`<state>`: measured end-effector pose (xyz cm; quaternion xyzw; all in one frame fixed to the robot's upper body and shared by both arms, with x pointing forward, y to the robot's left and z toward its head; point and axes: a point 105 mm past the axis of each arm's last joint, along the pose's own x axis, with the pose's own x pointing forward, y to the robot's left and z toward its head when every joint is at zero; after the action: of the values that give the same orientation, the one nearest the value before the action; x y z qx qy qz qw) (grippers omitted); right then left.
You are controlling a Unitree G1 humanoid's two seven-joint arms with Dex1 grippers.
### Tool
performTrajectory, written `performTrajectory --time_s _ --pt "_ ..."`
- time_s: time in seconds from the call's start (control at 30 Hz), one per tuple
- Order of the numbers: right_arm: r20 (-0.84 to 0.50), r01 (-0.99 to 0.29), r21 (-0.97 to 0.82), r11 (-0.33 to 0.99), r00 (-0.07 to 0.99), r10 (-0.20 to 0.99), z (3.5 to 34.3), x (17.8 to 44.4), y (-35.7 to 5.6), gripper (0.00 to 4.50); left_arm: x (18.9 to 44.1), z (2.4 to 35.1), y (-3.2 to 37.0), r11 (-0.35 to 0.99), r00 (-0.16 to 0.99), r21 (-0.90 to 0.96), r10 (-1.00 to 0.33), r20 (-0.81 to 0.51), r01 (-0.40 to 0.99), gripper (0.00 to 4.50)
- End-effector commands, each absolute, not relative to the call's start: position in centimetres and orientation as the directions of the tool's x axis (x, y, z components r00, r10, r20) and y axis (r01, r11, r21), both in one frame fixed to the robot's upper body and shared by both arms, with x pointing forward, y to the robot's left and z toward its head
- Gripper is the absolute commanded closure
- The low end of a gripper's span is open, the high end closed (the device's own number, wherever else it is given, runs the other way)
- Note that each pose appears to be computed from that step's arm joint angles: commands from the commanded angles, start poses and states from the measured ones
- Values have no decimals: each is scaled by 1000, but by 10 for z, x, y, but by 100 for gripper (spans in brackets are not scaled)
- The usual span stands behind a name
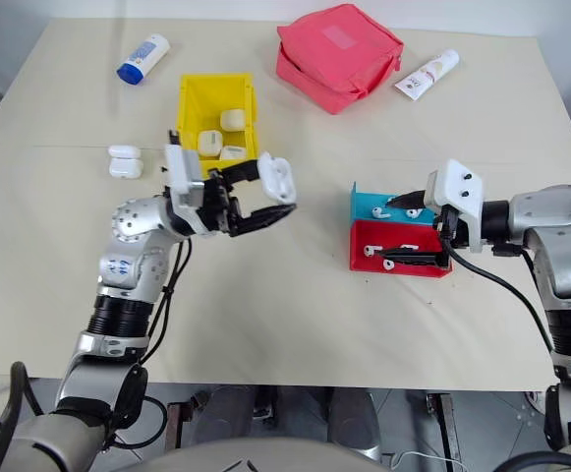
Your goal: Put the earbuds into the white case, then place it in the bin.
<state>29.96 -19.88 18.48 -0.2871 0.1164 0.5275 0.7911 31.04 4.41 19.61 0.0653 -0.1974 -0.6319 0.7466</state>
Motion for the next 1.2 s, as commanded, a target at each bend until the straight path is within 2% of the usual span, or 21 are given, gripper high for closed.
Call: performTrajectory --time_s 0.03,0.07,0.1,0.23,0.4,0.67,0.7,0.73,0.9,1.17,1.2 --pt "-545 -875 -383 297 474 692 194 286 -213 0 293 189 36 129 63 356 -979 192 925 168" --pt "-595 -874 -375 310 483 643 189 282 -220 0 290 185 35 126 61 342 -979 193 931 168" --pt "-619 -876 -352 329 481 621 187 278 -224 19 288 184 34 126 62 332 -978 197 935 168" --pt "-637 -867 -365 340 498 588 186 270 -225 120 286 182 32 136 72 327 -977 199 935 168" --pt "-684 -884 -330 331 466 562 183 262 -222 120 283 178 29 138 75 317 -977 201 938 168" --pt "-786 -908 -376 184 418 455 179 265 -215 120 265 161 26 84 32 294 -983 178 952 168" --pt "-793 -910 -379 170 414 447 179 266 -214 158 263 160 26 82 30 294 -984 178 952 168" --pt "-797 -911 -381 156 409 445 179 267 -213 177 262 160 25 81 28 296 -984 178 952 168" --pt "-814 -921 -381 87 379 440 178 271 -203 177 259 158 25 90 39 293 -983 178 952 168" --pt "-867 -927 -375 -23 341 364 163 283 -200 177 255 155 25 117 68 275 -981 183 954 168" --pt "-868 -927 -374 -26 340 363 162 285 -199 195 255 155 25 121 71 275 -981 183 954 168"
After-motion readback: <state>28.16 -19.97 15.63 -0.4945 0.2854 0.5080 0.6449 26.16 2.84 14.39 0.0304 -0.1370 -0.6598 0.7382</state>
